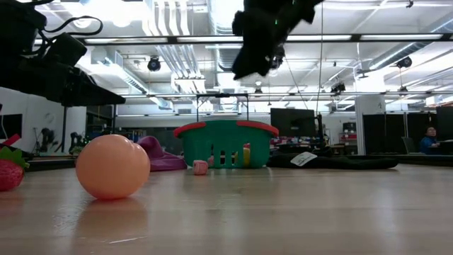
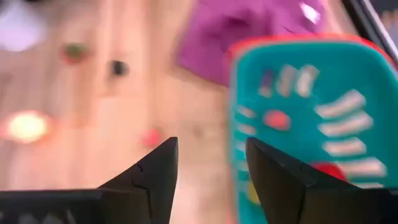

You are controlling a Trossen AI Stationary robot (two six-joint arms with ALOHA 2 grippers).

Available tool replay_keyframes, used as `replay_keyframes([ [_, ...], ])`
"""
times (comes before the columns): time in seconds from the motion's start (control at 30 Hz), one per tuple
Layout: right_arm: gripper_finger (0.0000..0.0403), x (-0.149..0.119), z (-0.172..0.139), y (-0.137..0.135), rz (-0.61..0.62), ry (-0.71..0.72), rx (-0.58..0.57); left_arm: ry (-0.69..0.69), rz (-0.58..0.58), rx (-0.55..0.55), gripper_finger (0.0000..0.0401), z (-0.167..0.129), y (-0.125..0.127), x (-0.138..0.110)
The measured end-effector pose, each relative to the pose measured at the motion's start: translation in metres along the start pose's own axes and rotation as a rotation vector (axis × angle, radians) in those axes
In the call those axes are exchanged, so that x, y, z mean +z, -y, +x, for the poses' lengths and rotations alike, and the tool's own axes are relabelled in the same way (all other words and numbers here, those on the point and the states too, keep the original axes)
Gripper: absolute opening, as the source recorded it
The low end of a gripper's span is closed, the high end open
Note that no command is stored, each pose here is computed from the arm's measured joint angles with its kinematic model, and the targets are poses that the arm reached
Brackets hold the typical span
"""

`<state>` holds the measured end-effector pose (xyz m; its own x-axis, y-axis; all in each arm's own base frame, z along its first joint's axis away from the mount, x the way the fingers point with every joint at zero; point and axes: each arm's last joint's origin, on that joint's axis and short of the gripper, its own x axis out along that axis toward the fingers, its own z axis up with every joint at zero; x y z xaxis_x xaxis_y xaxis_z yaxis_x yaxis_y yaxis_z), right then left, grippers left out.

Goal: Pick and placing Produce into tupperware
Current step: Put the pink peach into the blue bin

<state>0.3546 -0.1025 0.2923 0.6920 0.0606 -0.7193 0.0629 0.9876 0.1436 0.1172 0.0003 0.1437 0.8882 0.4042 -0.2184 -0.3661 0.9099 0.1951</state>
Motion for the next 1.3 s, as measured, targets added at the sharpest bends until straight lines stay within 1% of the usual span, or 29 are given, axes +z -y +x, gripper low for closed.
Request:
replay_keyframes([
  [0.13,0.0178,0.006,-0.008,-0.047,-0.129,0.040,0.049,0.000,-0.001,0.000,0.0105,0.000,0.000,0.000],
  [0.33,0.0177,0.007,-0.031,-0.108,-0.283,0.110,0.027,0.001,-0.003,-0.001,0.0105,0.000,0.000,0.000],
  [0.47,0.0176,0.000,-0.046,-0.140,-0.381,0.153,0.058,0.001,-0.003,0.000,0.0105,0.000,0.000,0.000],
  [0.57,0.0175,-0.010,-0.045,-0.156,-0.432,0.196,0.099,0.000,-0.003,0.000,0.0105,0.000,0.000,0.000],
  [0.63,0.0175,-0.019,-0.038,-0.161,-0.440,0.213,0.115,0.001,-0.004,0.000,0.0105,0.000,0.000,0.000],
  [0.7,0.0175,-0.029,-0.029,-0.162,-0.431,0.197,0.121,0.001,-0.004,0.000,0.0105,0.000,0.000,0.000],
  [0.9,0.0175,-0.049,-0.014,-0.156,-0.352,0.126,0.097,0.001,-0.003,0.000,0.0105,0.000,0.000,0.000],
  [0.97,0.0175,-0.053,-0.009,-0.155,-0.348,0.127,0.097,0.004,-0.004,0.000,0.0105,0.000,0.000,0.000],
  [1.1,0.0174,-0.054,-0.007,-0.155,-0.345,0.180,0.081,0.005,-0.004,0.000,0.0105,0.000,0.000,0.000],
  [1.2,0.0170,-0.056,-0.013,-0.158,-0.382,0.273,0.029,0.005,-0.004,0.000,0.0105,0.000,0.000,0.000],
  [1.3,0.0164,-0.062,-0.021,-0.159,-0.423,0.398,0.023,0.005,-0.004,0.000,0.0105,0.000,0.000,0.000],
])
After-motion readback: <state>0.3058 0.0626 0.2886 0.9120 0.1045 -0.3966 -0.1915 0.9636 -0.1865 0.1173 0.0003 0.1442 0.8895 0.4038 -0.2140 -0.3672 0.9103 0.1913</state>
